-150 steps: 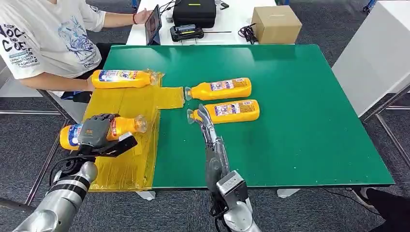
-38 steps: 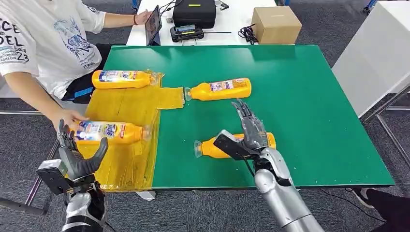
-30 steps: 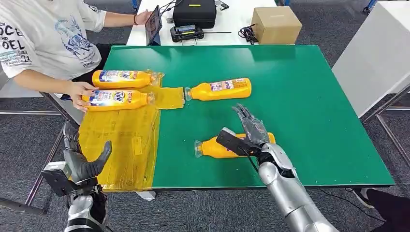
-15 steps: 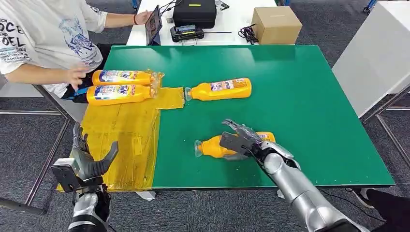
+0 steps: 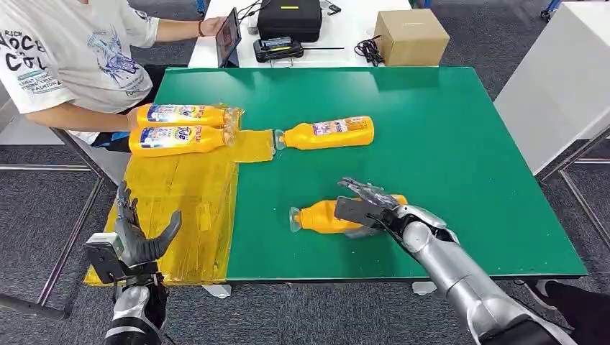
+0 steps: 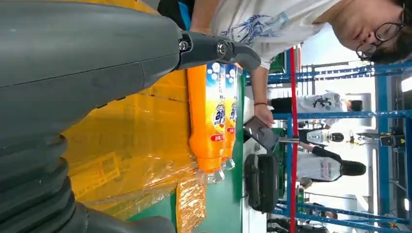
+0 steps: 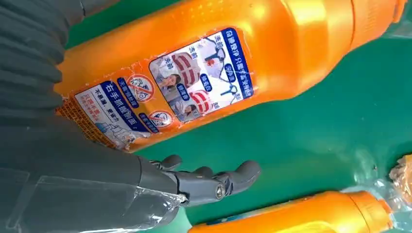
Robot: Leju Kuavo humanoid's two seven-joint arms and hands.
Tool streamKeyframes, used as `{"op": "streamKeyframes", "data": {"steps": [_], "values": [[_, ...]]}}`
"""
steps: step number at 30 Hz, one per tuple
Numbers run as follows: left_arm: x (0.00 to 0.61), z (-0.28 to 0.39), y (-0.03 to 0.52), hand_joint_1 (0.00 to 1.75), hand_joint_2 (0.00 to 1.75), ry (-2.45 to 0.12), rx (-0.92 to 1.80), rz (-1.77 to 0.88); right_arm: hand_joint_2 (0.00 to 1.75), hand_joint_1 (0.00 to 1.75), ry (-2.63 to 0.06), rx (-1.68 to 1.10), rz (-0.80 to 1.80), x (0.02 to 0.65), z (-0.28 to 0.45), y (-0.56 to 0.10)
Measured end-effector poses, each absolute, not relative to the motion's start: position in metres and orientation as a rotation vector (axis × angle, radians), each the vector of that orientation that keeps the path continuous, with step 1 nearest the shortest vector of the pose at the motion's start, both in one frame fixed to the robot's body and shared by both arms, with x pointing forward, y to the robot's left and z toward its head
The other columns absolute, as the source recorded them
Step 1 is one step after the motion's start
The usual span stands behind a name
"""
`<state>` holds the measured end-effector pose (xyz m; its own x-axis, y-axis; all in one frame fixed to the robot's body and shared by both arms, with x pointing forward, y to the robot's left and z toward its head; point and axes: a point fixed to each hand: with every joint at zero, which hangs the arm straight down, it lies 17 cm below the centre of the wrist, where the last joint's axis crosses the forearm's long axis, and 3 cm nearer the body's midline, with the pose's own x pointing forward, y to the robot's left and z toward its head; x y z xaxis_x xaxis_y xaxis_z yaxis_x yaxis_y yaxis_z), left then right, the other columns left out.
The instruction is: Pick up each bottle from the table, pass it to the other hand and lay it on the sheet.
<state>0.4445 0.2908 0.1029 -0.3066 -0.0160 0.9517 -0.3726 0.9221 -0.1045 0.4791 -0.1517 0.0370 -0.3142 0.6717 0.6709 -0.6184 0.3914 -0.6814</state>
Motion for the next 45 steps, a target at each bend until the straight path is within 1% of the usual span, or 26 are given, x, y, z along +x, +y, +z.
{"op": "streamKeyframes", "data": {"steps": [10, 15, 21, 31, 45], "values": [[0.447, 0.099, 0.288, 0.0, 1.75, -1.846, 0.249, 0.386, 1.75, 0.0, -1.272, -0.084, 1.386, 0.484, 0.038, -0.181], [0.449, 0.097, 0.286, 0.0, 1.75, -1.84, 0.224, 0.401, 1.75, 0.0, -1.191, -0.085, 1.482, 0.482, 0.042, -0.196], [0.451, 0.095, 0.282, 0.0, 1.75, -1.831, 0.206, 0.409, 1.75, 0.0, -1.139, -0.106, 1.55, 0.482, 0.042, -0.203], [0.455, 0.092, 0.272, 0.0, 1.75, -1.82, 0.18, 0.402, 1.75, 0.0, -1.089, -0.099, 1.634, 0.47, 0.025, -0.194], [0.458, 0.089, 0.261, 0.0, 1.75, -1.809, 0.152, 0.393, 1.75, 0.0, -1.07, -0.089, 1.667, 0.46, -0.001, -0.174]]}}
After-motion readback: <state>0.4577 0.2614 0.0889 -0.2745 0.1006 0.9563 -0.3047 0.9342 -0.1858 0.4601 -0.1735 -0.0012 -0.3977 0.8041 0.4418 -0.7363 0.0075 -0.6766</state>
